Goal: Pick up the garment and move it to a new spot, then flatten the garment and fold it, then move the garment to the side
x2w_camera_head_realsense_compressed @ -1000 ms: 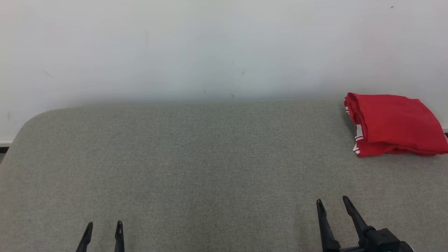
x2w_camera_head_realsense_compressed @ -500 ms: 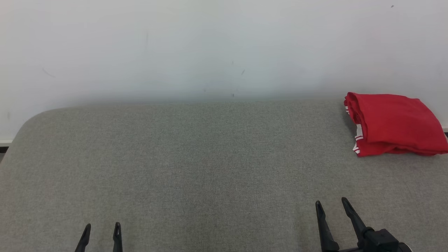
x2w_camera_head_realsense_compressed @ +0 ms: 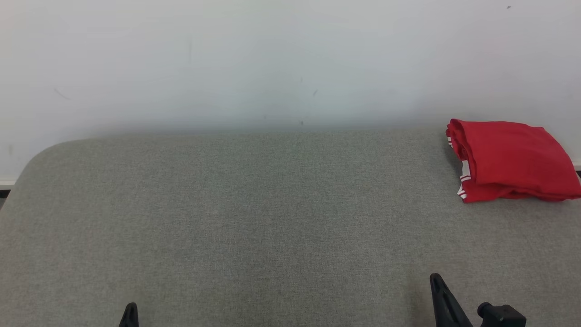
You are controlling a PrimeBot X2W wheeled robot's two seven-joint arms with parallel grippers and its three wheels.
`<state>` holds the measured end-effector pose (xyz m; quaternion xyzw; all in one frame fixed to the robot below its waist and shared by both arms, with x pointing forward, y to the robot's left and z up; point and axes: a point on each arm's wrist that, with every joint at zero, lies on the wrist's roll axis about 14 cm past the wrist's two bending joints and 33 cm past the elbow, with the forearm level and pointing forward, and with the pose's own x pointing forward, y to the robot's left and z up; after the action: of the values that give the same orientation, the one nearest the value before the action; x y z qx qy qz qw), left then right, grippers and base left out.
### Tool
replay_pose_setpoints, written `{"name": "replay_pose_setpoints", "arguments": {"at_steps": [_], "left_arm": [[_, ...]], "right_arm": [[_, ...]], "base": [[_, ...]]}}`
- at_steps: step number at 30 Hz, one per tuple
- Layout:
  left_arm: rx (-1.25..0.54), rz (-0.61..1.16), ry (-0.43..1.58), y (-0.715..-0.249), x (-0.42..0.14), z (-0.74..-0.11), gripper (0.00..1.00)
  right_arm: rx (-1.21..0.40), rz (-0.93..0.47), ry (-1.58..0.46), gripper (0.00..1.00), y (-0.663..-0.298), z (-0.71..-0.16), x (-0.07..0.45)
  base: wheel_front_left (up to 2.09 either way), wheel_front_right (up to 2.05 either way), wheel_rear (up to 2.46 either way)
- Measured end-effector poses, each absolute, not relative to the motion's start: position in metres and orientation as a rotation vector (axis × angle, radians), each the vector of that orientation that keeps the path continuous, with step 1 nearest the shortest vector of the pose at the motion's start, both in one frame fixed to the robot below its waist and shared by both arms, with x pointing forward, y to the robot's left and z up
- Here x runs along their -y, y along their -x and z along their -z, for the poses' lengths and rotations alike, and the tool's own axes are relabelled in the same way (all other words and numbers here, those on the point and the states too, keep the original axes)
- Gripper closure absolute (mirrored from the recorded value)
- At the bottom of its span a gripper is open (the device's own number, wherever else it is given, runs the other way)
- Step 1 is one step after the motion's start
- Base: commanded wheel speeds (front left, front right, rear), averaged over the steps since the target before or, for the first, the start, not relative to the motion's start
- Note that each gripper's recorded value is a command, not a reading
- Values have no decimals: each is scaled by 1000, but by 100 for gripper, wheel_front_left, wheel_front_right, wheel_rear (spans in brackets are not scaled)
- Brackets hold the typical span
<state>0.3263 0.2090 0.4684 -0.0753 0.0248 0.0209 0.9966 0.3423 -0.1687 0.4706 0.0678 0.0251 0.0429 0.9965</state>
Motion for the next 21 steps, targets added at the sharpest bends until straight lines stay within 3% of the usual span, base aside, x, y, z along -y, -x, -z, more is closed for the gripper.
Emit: {"name": "replay_pose_setpoints", "arguments": {"at_steps": [21], "left_arm": [[-44,-99,544,-341,-214,-475,100]], "right_arm": [[-63,8,-532,100,-354,-476,185]], "base": [[0,0,0]]}}
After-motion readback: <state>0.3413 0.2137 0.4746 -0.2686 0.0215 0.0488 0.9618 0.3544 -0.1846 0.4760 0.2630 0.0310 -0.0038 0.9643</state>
